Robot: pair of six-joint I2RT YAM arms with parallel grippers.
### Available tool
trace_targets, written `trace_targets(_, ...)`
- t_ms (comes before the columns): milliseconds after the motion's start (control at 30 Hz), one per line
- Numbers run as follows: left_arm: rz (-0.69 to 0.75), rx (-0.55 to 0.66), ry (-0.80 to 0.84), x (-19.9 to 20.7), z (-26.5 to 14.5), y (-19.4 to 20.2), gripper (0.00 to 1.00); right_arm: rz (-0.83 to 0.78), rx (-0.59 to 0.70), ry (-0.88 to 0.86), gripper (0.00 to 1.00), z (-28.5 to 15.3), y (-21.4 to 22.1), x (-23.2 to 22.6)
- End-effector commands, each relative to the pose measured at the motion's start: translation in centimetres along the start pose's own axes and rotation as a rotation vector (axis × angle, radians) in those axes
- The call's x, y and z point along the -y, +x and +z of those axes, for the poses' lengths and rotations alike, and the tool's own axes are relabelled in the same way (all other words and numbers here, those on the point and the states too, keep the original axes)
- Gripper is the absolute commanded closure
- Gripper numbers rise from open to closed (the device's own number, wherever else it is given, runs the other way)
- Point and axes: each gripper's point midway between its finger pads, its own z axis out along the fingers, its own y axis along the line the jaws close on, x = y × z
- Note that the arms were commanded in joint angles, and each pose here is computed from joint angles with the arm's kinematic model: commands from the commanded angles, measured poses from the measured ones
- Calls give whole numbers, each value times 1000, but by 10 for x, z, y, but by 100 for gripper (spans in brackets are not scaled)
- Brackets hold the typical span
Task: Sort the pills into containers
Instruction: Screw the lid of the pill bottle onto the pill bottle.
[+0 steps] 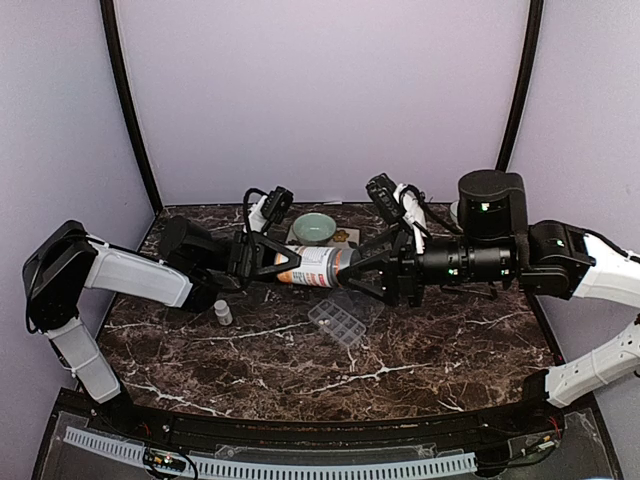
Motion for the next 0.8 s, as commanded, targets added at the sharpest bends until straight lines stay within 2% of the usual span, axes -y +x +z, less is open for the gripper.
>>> trace_targets(0,164,-15,171,57,36,0,100,-11,-51,-46,81,37,20,-8)
trace_targets(400,260,-21,122,60,40,0,100,214,13,-73,84,39,0,8)
trace_targets(767,459,-42,-80,51,58,-1,100,378,14,-84,85,50,0,19)
